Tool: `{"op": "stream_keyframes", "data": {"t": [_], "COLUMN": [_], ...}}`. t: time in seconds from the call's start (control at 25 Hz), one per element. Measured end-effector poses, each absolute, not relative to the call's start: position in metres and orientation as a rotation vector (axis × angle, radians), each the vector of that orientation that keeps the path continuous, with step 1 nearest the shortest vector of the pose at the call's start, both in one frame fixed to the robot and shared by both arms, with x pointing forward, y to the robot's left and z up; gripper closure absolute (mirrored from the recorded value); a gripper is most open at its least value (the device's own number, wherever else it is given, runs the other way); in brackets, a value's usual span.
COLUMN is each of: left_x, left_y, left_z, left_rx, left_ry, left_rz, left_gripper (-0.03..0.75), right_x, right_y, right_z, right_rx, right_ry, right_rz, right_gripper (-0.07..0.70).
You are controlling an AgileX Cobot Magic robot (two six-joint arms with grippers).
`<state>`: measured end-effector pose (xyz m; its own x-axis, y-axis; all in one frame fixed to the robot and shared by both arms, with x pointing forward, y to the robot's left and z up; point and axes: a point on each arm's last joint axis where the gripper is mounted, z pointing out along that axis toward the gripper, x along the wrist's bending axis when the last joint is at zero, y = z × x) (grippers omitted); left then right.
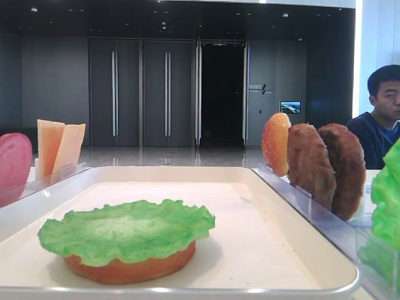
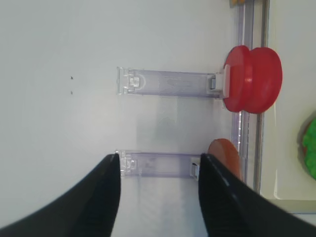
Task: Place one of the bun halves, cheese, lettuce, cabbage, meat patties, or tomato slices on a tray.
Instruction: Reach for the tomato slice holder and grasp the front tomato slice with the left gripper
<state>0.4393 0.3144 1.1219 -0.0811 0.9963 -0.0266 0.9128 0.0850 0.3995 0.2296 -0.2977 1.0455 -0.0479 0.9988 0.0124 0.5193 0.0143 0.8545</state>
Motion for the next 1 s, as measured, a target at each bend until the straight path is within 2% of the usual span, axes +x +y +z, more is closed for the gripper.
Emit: {"op": "stream_keyframes", "data": {"t": [0.24,0.48,1.0], "left_x": [0.482,0.515,0.543], "left_y": [0.324,0.330,0.335], "left_z": [1.116,1.097,1.069], "left_rx": [1.982,2.042,2.027], "left_ry": [2.137,2.206,2.285], "left_rz": [0.411,0.379,0.359], "left_gripper": [0.324,0.324,0.324], "right_x": [0.230,0.230,0.230], "right_y": [-0.298,-0.298,-0.298], "right_z": [1.045,1.045,1.045], "right_rx": [1.575,1.575,1.575], "right_ry": [1.641,1.641,1.641], "right_rz": [0.936,0.936,0.936], "right_gripper": [0.217,0.217,0.217]}}
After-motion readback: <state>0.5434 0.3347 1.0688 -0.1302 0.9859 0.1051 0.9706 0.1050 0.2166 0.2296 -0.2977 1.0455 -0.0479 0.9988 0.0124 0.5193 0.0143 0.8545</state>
